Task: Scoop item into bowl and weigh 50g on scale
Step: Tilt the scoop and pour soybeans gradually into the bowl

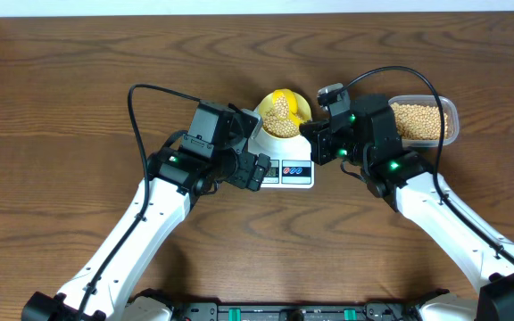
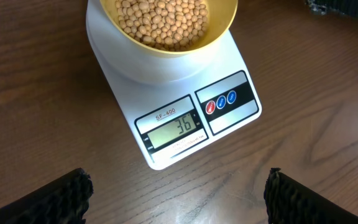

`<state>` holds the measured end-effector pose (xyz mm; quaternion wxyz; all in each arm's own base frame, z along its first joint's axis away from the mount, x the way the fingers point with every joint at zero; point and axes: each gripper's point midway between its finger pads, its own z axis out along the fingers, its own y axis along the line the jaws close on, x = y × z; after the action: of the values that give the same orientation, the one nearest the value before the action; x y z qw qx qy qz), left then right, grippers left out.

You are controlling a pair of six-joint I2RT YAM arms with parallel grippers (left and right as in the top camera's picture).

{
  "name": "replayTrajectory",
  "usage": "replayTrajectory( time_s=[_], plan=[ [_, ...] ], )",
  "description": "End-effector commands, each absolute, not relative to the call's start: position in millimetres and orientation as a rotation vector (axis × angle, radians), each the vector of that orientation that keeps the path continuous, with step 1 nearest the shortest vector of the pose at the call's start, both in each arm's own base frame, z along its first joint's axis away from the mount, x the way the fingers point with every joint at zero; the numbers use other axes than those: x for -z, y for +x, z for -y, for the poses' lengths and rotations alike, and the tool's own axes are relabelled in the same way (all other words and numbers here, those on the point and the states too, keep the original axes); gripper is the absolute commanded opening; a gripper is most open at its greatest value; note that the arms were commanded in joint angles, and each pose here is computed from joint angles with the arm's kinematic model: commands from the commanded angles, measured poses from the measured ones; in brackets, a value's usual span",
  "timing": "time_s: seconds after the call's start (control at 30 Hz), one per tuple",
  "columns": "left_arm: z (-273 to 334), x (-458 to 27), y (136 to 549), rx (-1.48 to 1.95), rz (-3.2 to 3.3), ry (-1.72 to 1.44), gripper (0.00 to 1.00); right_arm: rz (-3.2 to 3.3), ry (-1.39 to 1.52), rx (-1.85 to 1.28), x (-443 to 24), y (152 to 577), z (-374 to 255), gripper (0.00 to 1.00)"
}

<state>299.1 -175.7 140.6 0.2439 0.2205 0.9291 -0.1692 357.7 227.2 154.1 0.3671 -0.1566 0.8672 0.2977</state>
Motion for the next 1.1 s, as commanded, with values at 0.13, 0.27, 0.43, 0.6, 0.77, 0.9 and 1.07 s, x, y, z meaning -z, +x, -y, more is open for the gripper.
replayTrajectory(
  time_s=[0.13, 0.27, 0.43, 0.6, 0.77, 0.9, 1.07],
  plan=[
    [178, -149, 300, 0.478, -2.512, 0.612, 0.90, -2.219, -0.385, -0.771, -161, 360, -222, 0.01],
    [178, -149, 300, 0.478, -2.512, 0.612, 0.90, -2.216, -0.386, -0.772, -161, 360, -222, 0.01],
    [178, -149, 300, 0.478, -2.512, 0.612, 0.90, -2.224, -0.385, -0.771, -160, 359, -222, 0.01],
    [178, -149, 300, 0.478, -2.512, 0.612, 0.90, -2.227, -0.385, -0.769, -159, 359, -222, 0.01],
    [178, -149, 300, 0.478, -2.512, 0.612, 0.90, -2.221, -0.377, -0.704, -158, 364, -215, 0.01],
    [178, -149, 300, 0.478, -2.512, 0.612, 0.90, -2.215, -0.392, -0.696, -158, 364, -215, 0.01],
    [178, -149, 300, 0.478, -2.512, 0.612, 0.90, -2.218, -0.397, -0.701, -158, 363, -216, 0.01]
  ],
)
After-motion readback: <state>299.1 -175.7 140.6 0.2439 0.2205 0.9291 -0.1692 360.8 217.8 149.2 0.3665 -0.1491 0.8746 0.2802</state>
